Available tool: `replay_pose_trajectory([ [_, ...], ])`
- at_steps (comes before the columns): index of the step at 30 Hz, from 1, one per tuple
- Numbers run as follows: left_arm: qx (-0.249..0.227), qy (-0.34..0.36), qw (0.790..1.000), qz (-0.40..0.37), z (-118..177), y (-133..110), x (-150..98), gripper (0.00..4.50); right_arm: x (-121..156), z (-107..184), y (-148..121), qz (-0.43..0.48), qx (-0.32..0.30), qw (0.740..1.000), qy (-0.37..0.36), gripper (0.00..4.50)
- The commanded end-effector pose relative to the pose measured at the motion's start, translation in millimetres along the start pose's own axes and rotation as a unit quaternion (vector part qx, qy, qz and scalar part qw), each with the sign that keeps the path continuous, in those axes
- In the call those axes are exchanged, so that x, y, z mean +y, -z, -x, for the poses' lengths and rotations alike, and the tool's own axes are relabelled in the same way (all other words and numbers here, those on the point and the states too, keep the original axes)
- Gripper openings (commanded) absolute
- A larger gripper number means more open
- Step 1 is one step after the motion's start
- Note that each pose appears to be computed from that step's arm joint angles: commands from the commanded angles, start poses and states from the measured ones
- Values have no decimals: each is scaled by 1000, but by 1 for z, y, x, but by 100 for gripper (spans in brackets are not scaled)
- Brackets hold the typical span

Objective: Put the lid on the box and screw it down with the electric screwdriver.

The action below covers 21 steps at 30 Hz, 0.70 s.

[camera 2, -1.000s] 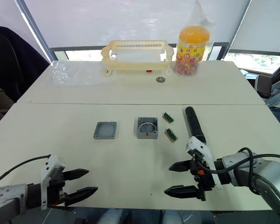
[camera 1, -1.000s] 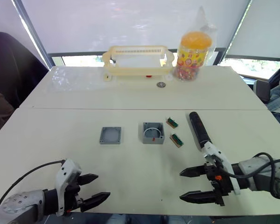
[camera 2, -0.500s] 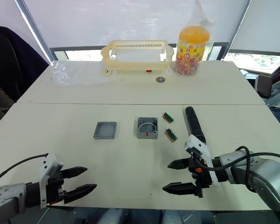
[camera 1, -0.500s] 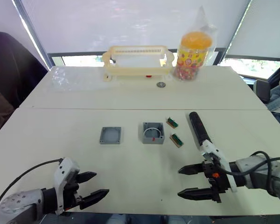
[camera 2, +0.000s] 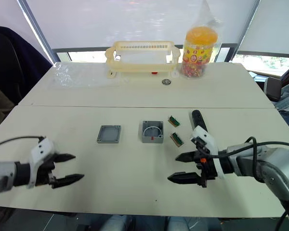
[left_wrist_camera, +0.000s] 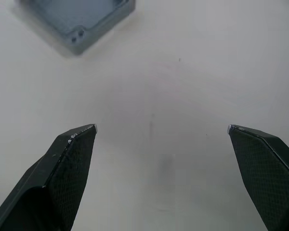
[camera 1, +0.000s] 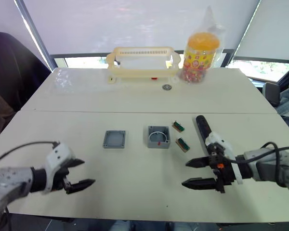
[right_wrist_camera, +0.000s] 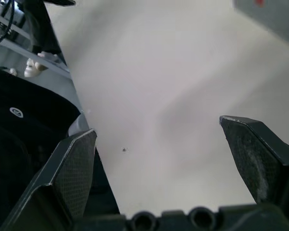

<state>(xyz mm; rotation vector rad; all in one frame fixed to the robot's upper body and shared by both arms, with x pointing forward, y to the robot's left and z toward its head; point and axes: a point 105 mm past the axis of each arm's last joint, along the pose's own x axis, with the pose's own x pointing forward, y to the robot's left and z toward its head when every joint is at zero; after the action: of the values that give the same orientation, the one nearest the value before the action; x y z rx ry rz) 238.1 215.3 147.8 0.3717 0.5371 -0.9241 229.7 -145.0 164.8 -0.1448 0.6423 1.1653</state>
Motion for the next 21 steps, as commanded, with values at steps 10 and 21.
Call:
replay_pose_trajectory([
  [10,14,195,953,-232,-70,-120,-4,450,25,-24,2,86,19,996,27,445],
  [21,35,223,932,-284,-143,-147,-9,450,34,-37,19,49,-18,997,64,445],
])
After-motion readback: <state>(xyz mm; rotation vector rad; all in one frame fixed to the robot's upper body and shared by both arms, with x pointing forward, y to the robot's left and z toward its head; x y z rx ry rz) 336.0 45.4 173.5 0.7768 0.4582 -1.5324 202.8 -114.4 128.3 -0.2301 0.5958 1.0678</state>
